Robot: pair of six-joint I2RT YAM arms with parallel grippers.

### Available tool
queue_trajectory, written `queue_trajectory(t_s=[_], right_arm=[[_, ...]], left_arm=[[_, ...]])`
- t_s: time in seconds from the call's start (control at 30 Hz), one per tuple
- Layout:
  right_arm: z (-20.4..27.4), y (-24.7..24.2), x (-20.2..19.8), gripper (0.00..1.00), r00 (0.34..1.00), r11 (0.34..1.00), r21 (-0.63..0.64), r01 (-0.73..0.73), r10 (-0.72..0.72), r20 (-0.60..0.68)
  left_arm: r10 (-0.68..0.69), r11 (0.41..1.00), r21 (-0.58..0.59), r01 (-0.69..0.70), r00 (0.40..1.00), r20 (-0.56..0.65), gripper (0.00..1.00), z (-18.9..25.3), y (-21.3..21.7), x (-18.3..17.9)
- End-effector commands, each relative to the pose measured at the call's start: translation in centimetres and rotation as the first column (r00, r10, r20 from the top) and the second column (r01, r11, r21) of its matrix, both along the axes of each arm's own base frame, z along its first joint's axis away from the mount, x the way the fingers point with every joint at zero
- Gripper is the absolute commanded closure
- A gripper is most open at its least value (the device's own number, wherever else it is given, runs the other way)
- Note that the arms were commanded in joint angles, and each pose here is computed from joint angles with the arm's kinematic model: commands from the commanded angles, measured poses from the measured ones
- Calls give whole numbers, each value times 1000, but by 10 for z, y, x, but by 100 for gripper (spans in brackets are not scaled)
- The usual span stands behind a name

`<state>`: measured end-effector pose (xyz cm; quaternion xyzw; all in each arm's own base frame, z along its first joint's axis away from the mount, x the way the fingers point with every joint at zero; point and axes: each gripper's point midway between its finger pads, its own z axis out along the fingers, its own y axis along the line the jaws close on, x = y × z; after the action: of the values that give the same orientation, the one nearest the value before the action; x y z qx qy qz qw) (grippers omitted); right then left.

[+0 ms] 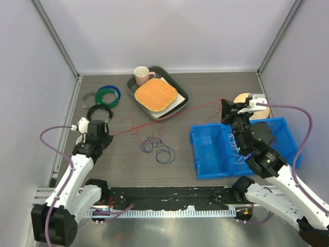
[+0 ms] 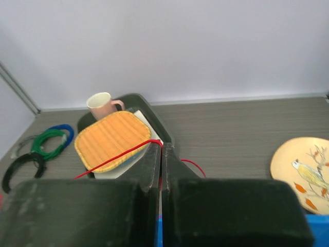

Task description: Untangle the cables

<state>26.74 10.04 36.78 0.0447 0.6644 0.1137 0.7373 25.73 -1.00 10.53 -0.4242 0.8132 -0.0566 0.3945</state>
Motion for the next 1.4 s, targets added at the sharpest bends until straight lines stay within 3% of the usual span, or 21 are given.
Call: queue_trajectory(t_s=[0.0, 0.07, 0.1, 0.17, 0.2, 0.23, 0.3, 0.4, 0.5, 0.57, 0.67, 0.7, 0.73, 0.83, 0.87, 0.97, 1.13, 1.2, 1.37], right_arm=[[79, -19, -23, 99, 975, 993, 117, -30, 4, 222], [76, 26, -19, 99, 955, 976, 12, -218, 211, 209], [77, 38, -19, 99, 943, 963, -13, -270, 267, 200], [74, 71, -20, 99, 896, 911, -73, -405, 412, 168], [70, 78, -20, 99, 882, 895, -85, -437, 445, 152], [69, 85, -22, 99, 866, 878, -92, -469, 478, 148], [67, 100, -26, 99, 825, 837, -110, -536, 547, 139], [71, 104, -34, 99, 798, 813, -112, -572, 583, 154], [73, 106, -44, 99, 769, 789, -108, -605, 614, 179], [75, 108, -49, 99, 751, 773, -103, -626, 633, 185], [77, 112, -57, 99, 724, 747, -97, -658, 663, 192], [77, 112, -58, 99, 719, 742, -90, -665, 668, 191], [77, 113, -59, 99, 716, 738, -86, -670, 672, 192], [79, 114, -64, 99, 703, 724, -72, -686, 686, 191], [79, 114, -67, 99, 693, 715, -72, -696, 694, 193], [81, 116, -77, 99, 659, 684, -81, -725, 724, 204], [84, 116, -88, 99, 627, 655, -85, -751, 748, 220], [84, 117, -90, 99, 617, 646, -90, -758, 755, 222], [84, 121, -97, 99, 583, 613, -101, -784, 782, 222]], left_arm=[[-74, 996, 41, 75, 997, -28, 80, -7, 5, -3], [-226, 974, -30, 227, 974, 8, 61, -2, -22, 1], [-271, 961, -46, 274, 961, 61, 41, 6, -31, 7], [-387, 912, -88, 401, 912, 137, 20, 21, -55, 9], [-463, 860, -128, 494, 861, 210, 3, 36, -75, 8], [-487, 839, -135, 528, 838, 247, 0, 43, -82, 8], [-525, 796, -136, 590, 785, 329, 0, 62, -96, 8], [-534, 786, -120, 607, 764, 363, 0, 75, -100, 9], [-592, 735, -94, 672, 703, 395, 0, 86, -117, 10], [-673, 653, -83, 753, 626, 393, 0, 90, -146, 4], [-790, 541, 25, 841, 497, 359, 0, 91, -191, -1], [-819, 494, 70, 866, 437, 371, 0, 98, -205, -3], [-872, 400, 139, 906, 330, 361, 0, 100, -226, -15], [-915, 306, 274, 912, 203, 348, 0, 109, -261, -14], [-915, 334, 314, 888, 226, 334, 0, 114, -263, -6], [-924, 317, 418, 851, 178, 339, 0, 126, -288, 8], [-966, 182, 501, 846, 59, 252, 0, 108, -334, 15], [-974, 174, 554, 814, 59, 219, 0, 105, -341, 22], [-962, 269, 602, 752, 175, 211, 3, 102, -348, 54]])
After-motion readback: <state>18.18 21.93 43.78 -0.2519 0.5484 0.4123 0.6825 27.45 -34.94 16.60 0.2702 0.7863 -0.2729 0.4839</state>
